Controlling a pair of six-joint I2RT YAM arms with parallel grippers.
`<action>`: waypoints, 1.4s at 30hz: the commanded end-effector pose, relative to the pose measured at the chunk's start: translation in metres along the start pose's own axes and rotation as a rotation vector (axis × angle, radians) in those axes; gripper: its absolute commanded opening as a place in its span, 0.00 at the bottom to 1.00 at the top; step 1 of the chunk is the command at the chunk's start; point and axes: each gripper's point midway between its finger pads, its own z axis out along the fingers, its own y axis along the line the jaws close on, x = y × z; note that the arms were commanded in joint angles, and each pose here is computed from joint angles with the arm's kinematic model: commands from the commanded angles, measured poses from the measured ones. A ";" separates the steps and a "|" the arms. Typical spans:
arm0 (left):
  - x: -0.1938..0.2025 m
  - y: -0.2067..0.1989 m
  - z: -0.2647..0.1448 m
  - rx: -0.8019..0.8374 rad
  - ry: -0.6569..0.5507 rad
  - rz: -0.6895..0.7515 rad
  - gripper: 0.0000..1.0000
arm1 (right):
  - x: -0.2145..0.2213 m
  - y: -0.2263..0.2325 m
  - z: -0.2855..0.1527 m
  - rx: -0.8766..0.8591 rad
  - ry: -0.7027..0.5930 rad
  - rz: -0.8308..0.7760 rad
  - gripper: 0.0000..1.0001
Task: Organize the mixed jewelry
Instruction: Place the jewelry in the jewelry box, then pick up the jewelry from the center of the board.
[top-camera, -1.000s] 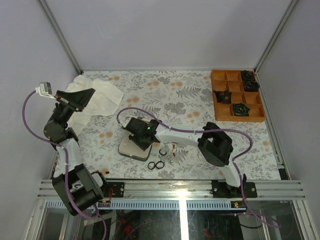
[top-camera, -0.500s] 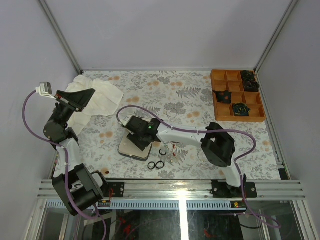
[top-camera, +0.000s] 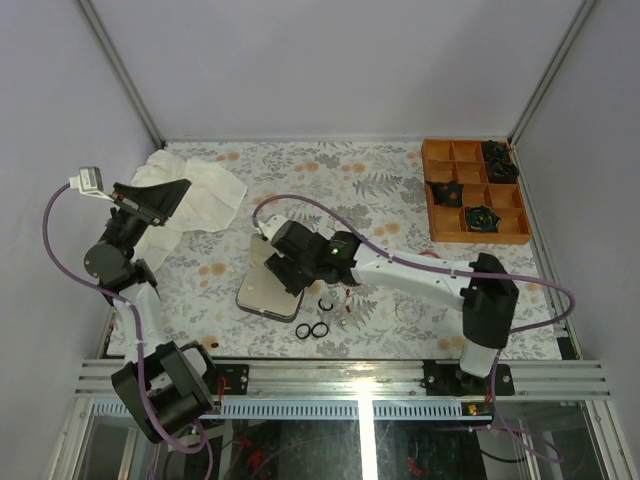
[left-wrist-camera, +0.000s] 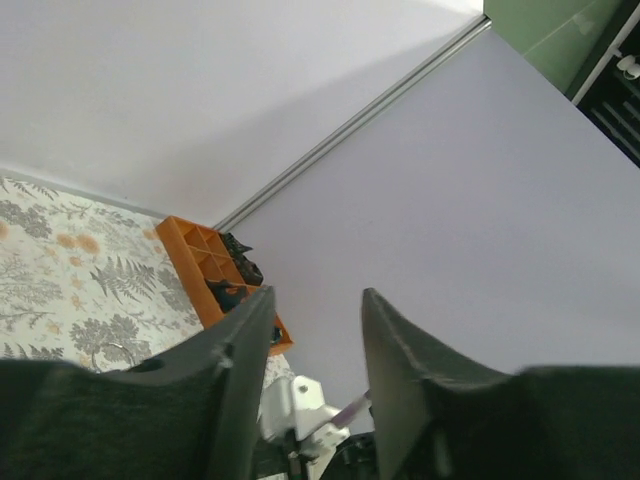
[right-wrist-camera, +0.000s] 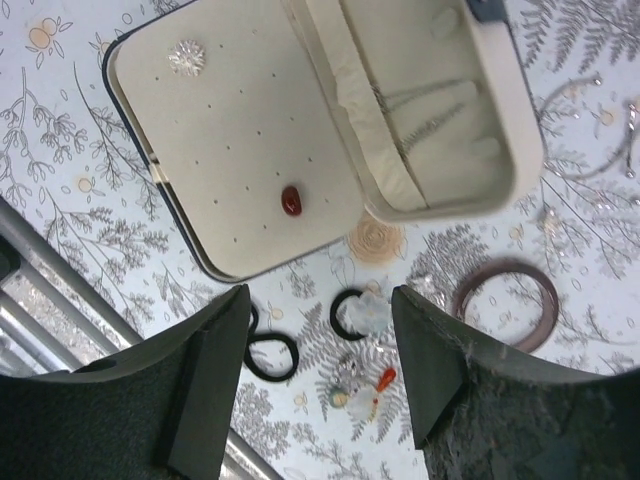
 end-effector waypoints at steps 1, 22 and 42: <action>-0.001 -0.004 0.000 -0.032 0.010 0.049 0.45 | -0.005 -0.020 -0.033 0.030 -0.074 0.082 0.66; 0.019 -0.042 -0.004 -0.257 0.062 0.052 1.00 | 0.088 -0.046 -0.122 0.006 -0.123 0.376 0.99; 0.126 -0.027 0.056 -0.282 0.246 0.029 1.00 | 0.129 -0.071 -0.119 0.050 -0.076 0.432 0.99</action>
